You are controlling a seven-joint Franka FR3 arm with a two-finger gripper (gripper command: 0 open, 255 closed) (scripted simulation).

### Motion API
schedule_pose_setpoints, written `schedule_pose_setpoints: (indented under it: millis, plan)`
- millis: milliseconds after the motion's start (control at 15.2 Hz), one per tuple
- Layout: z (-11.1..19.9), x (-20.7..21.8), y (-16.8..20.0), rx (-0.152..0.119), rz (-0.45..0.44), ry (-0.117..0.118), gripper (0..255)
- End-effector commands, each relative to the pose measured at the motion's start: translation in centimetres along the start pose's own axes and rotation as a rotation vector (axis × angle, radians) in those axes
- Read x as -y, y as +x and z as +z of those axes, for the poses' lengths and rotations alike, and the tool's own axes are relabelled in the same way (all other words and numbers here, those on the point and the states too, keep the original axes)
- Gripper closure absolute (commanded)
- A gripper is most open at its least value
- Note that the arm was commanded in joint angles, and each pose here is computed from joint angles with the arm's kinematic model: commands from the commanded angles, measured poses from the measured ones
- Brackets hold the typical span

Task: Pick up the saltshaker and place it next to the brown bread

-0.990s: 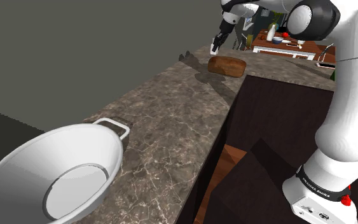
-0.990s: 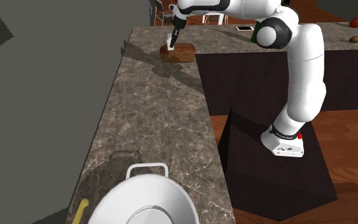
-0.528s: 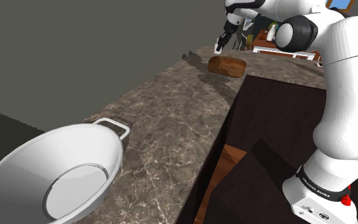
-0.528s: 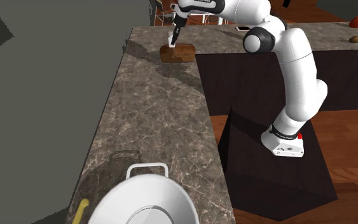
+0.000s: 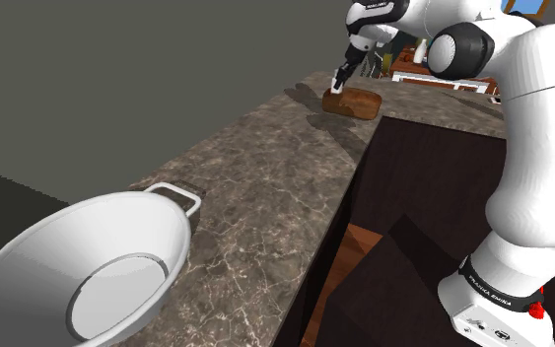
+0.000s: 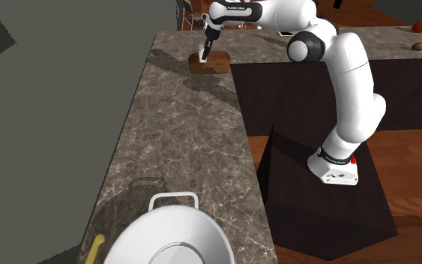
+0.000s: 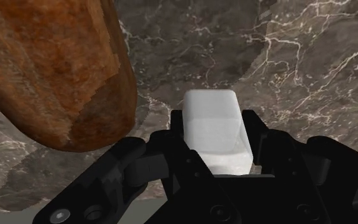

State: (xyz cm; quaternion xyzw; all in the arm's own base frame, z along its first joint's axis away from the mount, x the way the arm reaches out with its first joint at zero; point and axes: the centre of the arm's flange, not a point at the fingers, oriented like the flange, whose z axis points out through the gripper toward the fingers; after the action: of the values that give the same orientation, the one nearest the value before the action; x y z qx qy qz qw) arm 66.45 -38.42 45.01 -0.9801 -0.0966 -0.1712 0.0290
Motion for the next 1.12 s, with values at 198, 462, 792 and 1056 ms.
schedule_pose_setpoints:
  millis: [198, 462, 792, 1056]
  plan:
    - [2.5, 0.0, -0.9, 0.0, 0.0, 0.0, 255]
    - [4.5, -0.1, -1.6, 0.0, 0.0, 0.0, 255]
    - [7.0, -0.2, -2.5, 0.0, 0.0, 0.0, 255]
    - [8.9, -0.2, -3.3, 0.0, 0.0, 0.0, 255]
